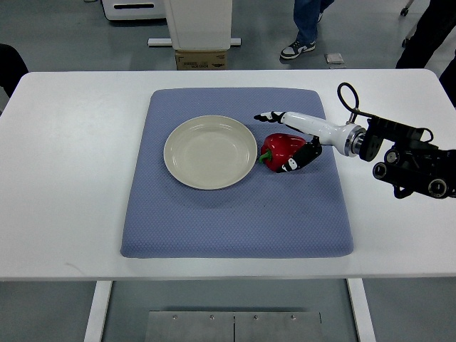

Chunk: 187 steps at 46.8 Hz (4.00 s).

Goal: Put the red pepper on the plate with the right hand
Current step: 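Close the right hand fingers around the red bell pepper, then lift the pepper with the right hand and carry it over the plate, then lower the pepper onto the plate center and open the right hand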

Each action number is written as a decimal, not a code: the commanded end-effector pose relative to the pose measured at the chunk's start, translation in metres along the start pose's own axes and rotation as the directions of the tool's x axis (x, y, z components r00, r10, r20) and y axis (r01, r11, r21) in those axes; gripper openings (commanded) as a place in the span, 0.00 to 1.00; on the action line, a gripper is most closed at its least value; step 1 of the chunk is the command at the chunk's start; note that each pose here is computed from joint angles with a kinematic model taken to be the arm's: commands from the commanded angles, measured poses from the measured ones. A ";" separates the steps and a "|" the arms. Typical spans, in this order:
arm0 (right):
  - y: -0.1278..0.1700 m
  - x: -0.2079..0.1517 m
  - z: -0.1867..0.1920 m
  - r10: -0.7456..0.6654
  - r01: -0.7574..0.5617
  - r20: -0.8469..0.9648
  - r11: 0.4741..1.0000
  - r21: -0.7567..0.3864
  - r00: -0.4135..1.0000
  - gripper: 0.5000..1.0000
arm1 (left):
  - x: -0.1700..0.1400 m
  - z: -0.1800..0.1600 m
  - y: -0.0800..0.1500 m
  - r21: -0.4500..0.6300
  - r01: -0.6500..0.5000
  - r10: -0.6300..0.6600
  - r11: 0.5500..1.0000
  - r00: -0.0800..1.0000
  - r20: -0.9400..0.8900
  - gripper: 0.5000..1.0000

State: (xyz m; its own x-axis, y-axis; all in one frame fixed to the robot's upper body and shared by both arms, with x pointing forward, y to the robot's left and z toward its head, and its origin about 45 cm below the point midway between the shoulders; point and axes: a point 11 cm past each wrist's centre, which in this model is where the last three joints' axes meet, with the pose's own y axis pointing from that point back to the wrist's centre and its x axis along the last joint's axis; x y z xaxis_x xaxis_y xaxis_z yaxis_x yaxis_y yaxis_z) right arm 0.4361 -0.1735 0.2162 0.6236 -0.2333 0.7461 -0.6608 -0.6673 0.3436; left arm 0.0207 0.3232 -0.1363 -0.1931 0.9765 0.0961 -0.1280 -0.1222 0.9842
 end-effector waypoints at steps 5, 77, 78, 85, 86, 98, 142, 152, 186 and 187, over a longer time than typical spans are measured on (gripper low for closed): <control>-0.001 -0.003 0.000 -0.007 0.007 -0.006 1.000 0.006 1.000 0.82 | 0.000 0.000 0.000 -0.001 0.000 0.000 1.000 1.000 -0.001 1.00; -0.006 0.037 -0.003 0.066 -0.066 -0.055 0.998 0.002 0.996 0.00 | 0.000 0.000 0.000 -0.001 0.000 0.000 1.000 1.000 0.001 1.00; -0.006 0.039 -0.004 0.068 -0.068 -0.057 0.998 0.004 0.996 0.00 | 0.000 0.000 0.000 -0.001 0.000 0.000 1.000 1.000 0.001 1.00; -0.017 0.046 -0.023 0.076 -0.074 -0.071 0.997 0.035 0.995 0.00 | 0.000 0.000 0.000 -0.001 0.000 0.000 1.000 1.000 -0.001 1.00; -0.021 0.044 -0.029 0.073 -0.069 -0.070 0.996 0.047 0.995 0.00 | 0.000 0.000 0.000 -0.001 0.000 0.000 1.000 1.000 -0.001 1.00; -0.054 0.027 -0.083 0.027 -0.017 -0.081 0.991 0.132 0.996 0.00 | 0.000 0.000 0.000 -0.001 0.000 0.000 1.000 1.000 -0.001 1.00; -0.088 -0.033 -0.105 -0.027 0.023 0.029 0.992 0.128 0.999 0.00 | 0.000 0.000 0.000 0.001 0.000 0.000 1.000 1.000 0.001 1.00; -0.089 -0.033 -0.099 -0.006 0.000 0.081 0.997 0.076 0.997 0.00 | 0.000 0.000 0.000 -0.001 0.000 0.000 1.000 1.000 0.001 1.00; -0.088 -0.032 -0.090 0.010 -0.015 0.102 0.999 0.049 0.995 1.00 | 0.000 0.000 0.000 -0.001 0.000 0.000 1.000 1.000 -0.001 1.00; -0.088 -0.032 -0.090 0.010 -0.015 0.102 0.999 0.049 0.995 1.00 | 0.000 0.000 0.000 -0.001 0.000 0.000 1.000 1.000 0.001 1.00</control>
State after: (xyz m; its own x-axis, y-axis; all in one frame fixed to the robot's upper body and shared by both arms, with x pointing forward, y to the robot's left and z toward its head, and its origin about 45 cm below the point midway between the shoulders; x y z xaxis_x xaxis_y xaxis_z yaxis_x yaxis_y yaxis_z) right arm 0.4370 -0.0431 0.2137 0.6552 -0.3110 0.6885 -0.6493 -0.6977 0.3027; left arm 0.0207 0.3232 -0.1363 -0.1932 0.9764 0.0960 -0.1284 -0.1222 0.9842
